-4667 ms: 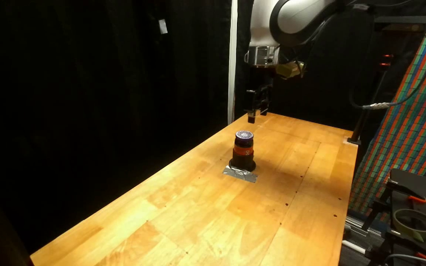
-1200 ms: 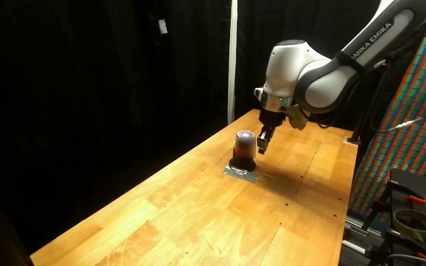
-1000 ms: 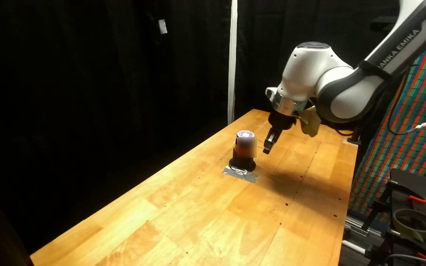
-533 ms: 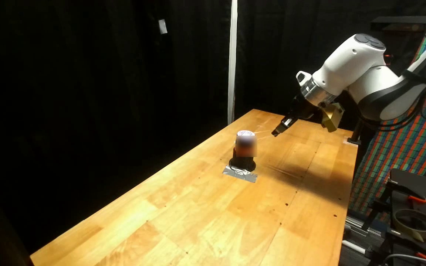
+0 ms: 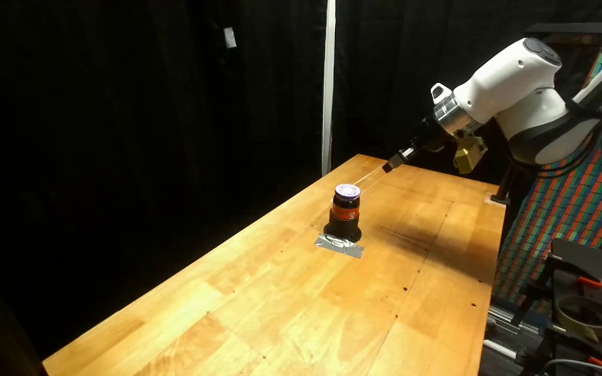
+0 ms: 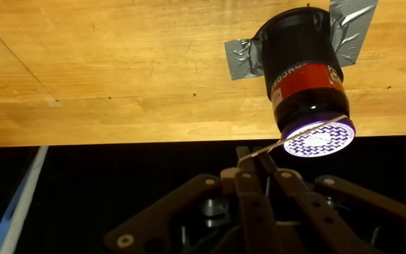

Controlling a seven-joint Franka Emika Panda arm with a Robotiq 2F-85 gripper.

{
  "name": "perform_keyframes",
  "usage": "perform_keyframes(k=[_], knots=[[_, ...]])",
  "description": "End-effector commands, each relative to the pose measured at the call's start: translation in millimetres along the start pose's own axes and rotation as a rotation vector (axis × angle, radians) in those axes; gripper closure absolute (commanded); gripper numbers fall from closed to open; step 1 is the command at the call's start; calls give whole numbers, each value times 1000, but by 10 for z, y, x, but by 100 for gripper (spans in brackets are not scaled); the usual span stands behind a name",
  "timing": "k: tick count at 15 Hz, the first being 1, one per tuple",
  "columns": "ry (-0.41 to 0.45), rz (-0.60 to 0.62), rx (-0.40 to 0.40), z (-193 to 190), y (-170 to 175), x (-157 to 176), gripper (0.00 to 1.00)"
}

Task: Put the rubber band around the brown cup

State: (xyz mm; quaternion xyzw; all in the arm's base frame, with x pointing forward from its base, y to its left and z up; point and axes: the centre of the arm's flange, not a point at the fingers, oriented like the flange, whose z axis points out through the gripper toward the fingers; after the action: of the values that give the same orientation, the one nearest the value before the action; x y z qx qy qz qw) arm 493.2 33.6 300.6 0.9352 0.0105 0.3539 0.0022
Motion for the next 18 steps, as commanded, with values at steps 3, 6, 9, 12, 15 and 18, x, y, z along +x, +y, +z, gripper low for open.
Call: perform_keyframes(k=[3, 6, 9, 12, 15, 18], knots=[[11, 9, -26, -76, -386, -907, 91], [69, -3, -10, -136, -519, -1218, 91], [164, -27, 19, -200, -668, -1367, 92], [249, -48, 32, -162, -799, -1411, 93], [309, -46, 22, -117, -893, -1496, 93], [301, -45, 20, -131, -905, -1477, 94]])
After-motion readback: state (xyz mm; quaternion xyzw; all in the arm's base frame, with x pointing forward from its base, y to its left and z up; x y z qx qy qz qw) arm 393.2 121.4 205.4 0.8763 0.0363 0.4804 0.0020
